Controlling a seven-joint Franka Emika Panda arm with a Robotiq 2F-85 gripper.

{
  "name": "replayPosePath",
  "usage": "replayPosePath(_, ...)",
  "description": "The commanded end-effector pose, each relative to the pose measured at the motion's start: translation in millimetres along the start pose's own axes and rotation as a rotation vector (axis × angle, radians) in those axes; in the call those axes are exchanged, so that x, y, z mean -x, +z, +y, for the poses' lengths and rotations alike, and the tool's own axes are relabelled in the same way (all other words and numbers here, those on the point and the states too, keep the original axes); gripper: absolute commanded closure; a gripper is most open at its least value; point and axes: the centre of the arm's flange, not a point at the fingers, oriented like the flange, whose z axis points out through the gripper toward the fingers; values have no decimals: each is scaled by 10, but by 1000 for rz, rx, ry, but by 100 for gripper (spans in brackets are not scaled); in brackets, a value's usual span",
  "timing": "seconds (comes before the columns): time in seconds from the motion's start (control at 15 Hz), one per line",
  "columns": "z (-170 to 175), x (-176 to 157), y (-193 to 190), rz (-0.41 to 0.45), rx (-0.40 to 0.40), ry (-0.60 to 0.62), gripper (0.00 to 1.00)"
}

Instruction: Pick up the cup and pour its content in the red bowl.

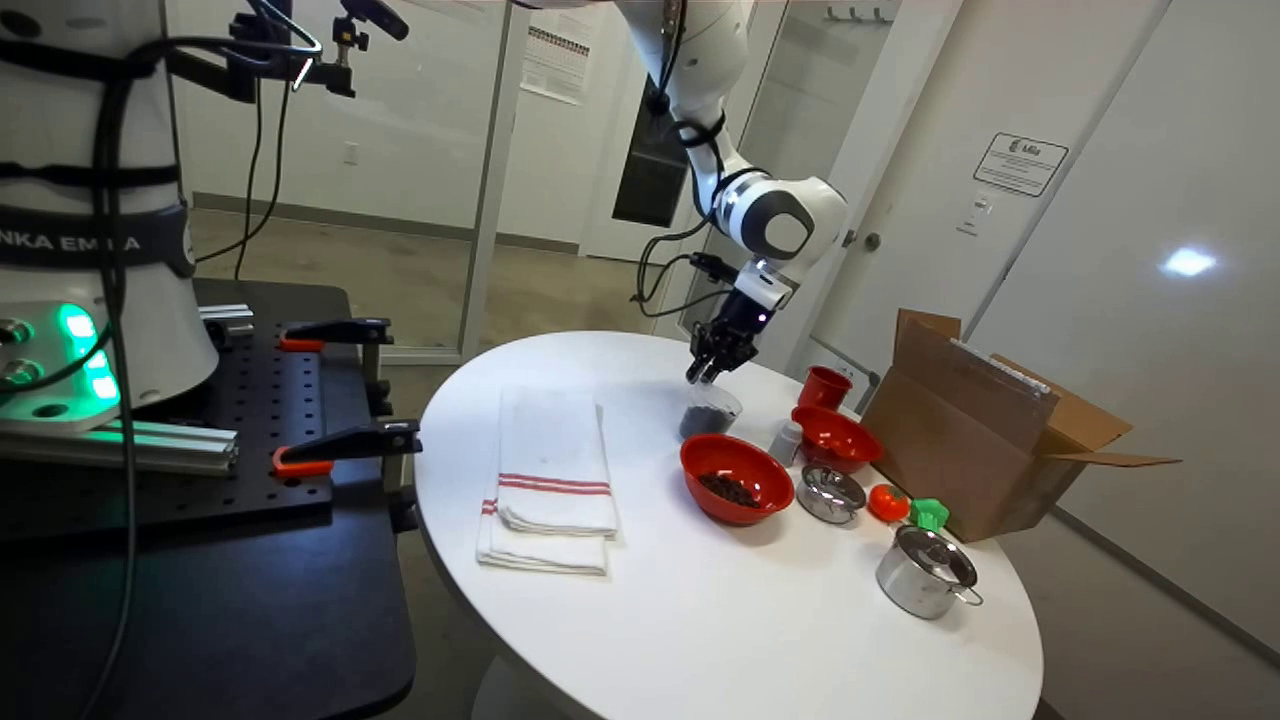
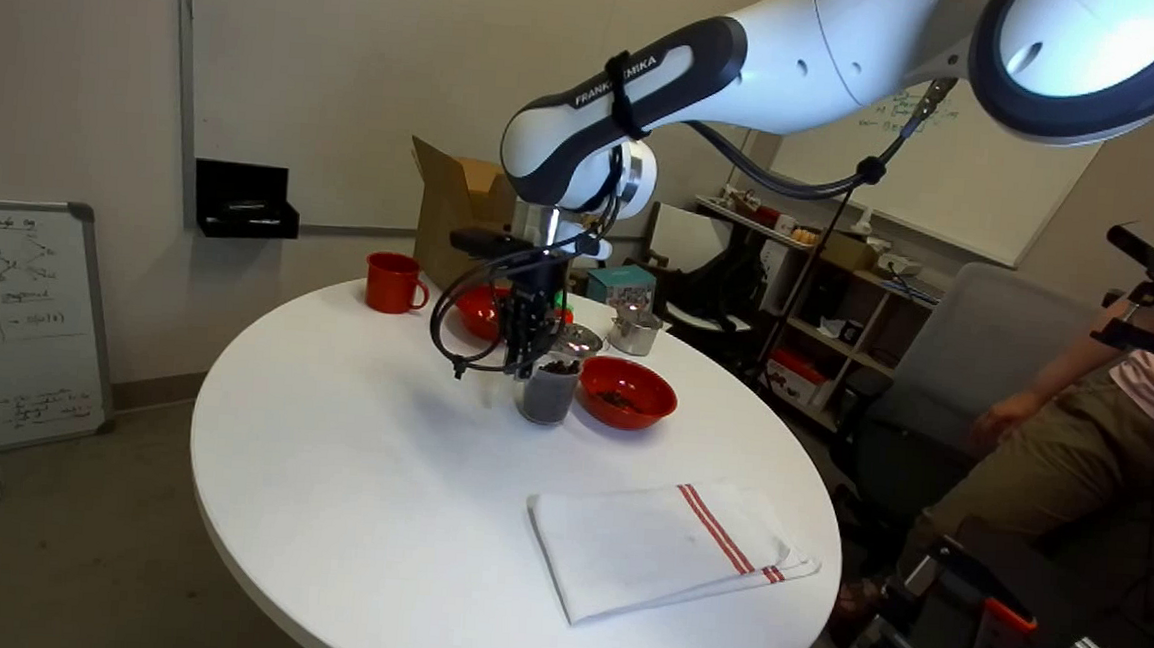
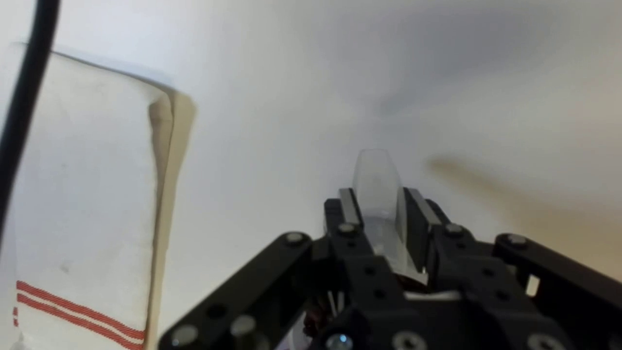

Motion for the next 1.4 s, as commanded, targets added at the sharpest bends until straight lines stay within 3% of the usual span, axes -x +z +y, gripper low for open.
replayPosePath(0.0, -167, 8, 6, 5, 11, 16, 75)
replayPosePath(0.13, -174, -5, 8, 3, 13, 19, 70)
replayPosePath(0.2, -175, -9, 5, 2, 13, 20, 48)
replayPosePath(0.33, -170, -14, -11, 1, 11, 18, 45)
replayPosePath(0.73, -126, -17, -193, -6, -19, 12, 2)
replayPosePath(1.07, 22, -50, -765, -13, -58, 13, 0)
replayPosePath(1.13, -115, -11, -474, -16, -56, 2, 0)
replayPosePath(1.33, -98, -31, -742, -24, -72, 4, 0)
